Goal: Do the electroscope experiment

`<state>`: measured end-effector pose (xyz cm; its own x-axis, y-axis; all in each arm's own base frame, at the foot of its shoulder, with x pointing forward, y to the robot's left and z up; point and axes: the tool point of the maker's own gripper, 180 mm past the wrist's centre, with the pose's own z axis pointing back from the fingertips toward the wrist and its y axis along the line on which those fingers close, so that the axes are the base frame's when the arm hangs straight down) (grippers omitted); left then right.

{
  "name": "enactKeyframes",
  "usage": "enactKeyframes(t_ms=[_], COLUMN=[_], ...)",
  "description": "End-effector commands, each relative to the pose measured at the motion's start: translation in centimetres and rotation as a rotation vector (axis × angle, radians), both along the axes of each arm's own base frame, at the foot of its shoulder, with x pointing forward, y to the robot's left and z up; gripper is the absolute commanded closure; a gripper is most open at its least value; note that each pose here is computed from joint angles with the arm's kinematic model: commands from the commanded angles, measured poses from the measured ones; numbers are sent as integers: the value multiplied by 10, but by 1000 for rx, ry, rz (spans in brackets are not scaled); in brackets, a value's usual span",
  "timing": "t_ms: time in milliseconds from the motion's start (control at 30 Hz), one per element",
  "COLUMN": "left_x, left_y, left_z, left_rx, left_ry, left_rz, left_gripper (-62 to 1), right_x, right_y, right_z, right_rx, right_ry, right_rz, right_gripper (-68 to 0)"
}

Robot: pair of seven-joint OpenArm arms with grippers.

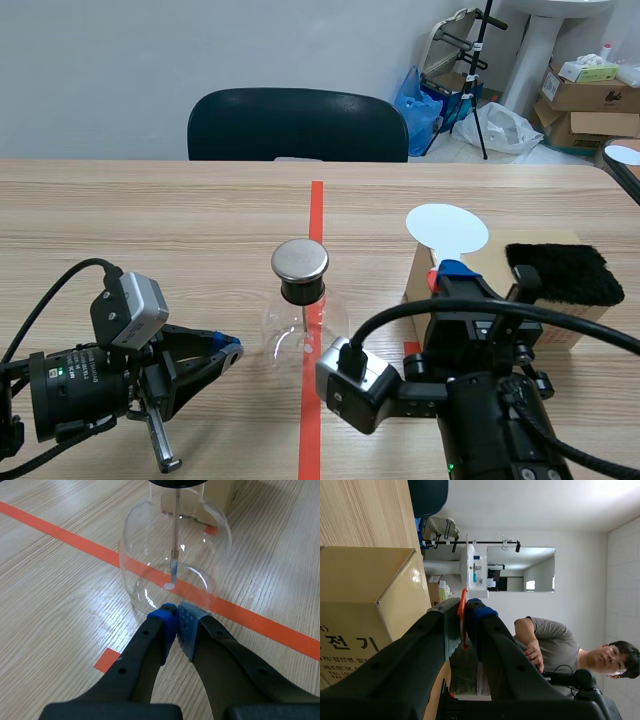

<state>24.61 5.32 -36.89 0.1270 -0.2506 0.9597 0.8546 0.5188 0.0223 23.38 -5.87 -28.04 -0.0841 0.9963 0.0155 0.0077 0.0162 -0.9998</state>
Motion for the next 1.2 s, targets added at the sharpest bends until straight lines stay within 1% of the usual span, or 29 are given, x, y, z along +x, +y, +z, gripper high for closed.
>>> enactKeyframes(t_ms=[0, 233, 467, 667, 967, 1167], left_x=[4, 4, 4, 4, 4, 4], left_y=[-5, -5, -5, -5, -5, -5], left_z=[11, 11, 11, 11, 11, 11], left_rx=[-34, -34, -34, -34, -34, -34], left_ry=[-25, -25, -25, -25, -25, -25], left_rz=[-3, -3, -3, -3, -3, -3], left_gripper=[-29, -29, -29, -29, -29, -29], right_x=[4, 4, 2, -2, -17, -27], right_y=[-3, -3, 11, 32, 69, 85], right_z=[6, 6, 6, 7, 7, 7], right_rx=[3, 3, 1, -1, -6, -8], right_ry=[-27, -27, -29, -31, -34, -36], right_rz=[-7, -8, 73, 189, 415, 517], right_gripper=[-8, -9, -8, -8, -9, -8])
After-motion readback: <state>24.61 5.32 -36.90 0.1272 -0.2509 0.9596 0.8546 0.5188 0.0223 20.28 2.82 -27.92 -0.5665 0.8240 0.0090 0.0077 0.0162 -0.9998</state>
